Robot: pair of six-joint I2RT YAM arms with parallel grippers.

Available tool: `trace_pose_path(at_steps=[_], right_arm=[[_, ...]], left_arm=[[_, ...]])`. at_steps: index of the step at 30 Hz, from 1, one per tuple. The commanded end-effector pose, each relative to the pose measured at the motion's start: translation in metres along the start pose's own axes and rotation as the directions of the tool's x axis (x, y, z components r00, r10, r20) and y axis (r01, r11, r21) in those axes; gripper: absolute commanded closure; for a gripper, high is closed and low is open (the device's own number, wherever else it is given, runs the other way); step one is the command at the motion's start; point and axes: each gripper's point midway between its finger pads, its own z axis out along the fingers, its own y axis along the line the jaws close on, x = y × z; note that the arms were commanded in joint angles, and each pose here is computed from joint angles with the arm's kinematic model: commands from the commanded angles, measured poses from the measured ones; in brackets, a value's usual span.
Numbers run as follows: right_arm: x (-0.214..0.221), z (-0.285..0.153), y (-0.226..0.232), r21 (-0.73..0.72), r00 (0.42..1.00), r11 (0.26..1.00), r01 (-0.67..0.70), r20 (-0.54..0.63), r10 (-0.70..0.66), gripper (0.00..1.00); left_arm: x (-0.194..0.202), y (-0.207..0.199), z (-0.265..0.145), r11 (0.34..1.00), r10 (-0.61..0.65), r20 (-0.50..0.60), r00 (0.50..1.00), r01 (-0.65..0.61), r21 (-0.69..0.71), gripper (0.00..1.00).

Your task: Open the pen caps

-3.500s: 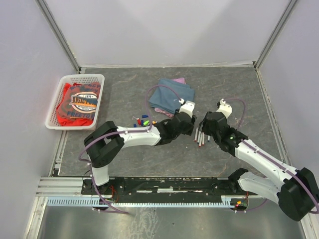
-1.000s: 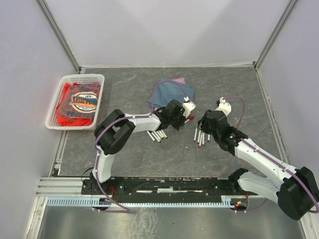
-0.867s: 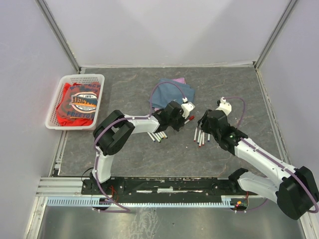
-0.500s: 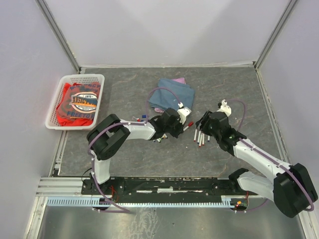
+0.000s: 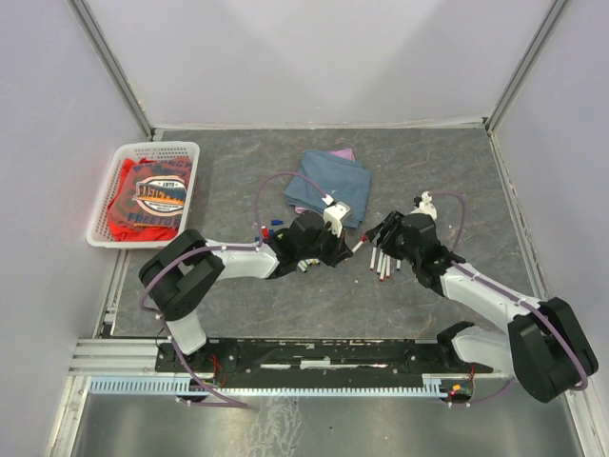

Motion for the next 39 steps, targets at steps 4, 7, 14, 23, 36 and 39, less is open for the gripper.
trace_pose_path(at_steps=[4,7,14,23,36,39], right_arm=[[-0.005,0.007,0.026,-0.122,0.997,0.990,-0.069,0.005,0.071,0.38],[-0.004,0.009,0.029,-0.136,0.996,0.987,-0.083,-0.001,0.084,0.40],[-0.003,0.012,0.032,-0.157,0.993,0.981,-0.116,-0.010,0.116,0.54],[0.005,0.018,0.030,-0.163,0.988,0.975,-0.153,-0.032,0.149,0.69],[0.006,0.011,0.038,-0.216,0.987,0.964,-0.158,-0.049,0.151,0.99],[0.005,0.008,0.040,-0.227,0.987,0.961,-0.160,-0.050,0.152,0.99]], left_arm=[[-0.036,-0.029,-0.014,0.992,-0.068,0.129,0.989,0.054,0.111,0.97],[-0.035,-0.030,-0.016,0.991,-0.075,0.132,0.988,0.060,0.117,0.97],[-0.036,-0.032,-0.018,0.989,-0.090,0.146,0.985,0.071,0.129,0.97],[-0.038,-0.033,-0.021,0.987,-0.106,0.164,0.981,0.084,0.136,0.97],[-0.042,-0.033,-0.015,0.983,-0.144,0.170,0.975,0.121,0.137,0.60],[-0.045,-0.035,-0.010,0.981,-0.152,0.169,0.974,0.127,0.146,0.58]])
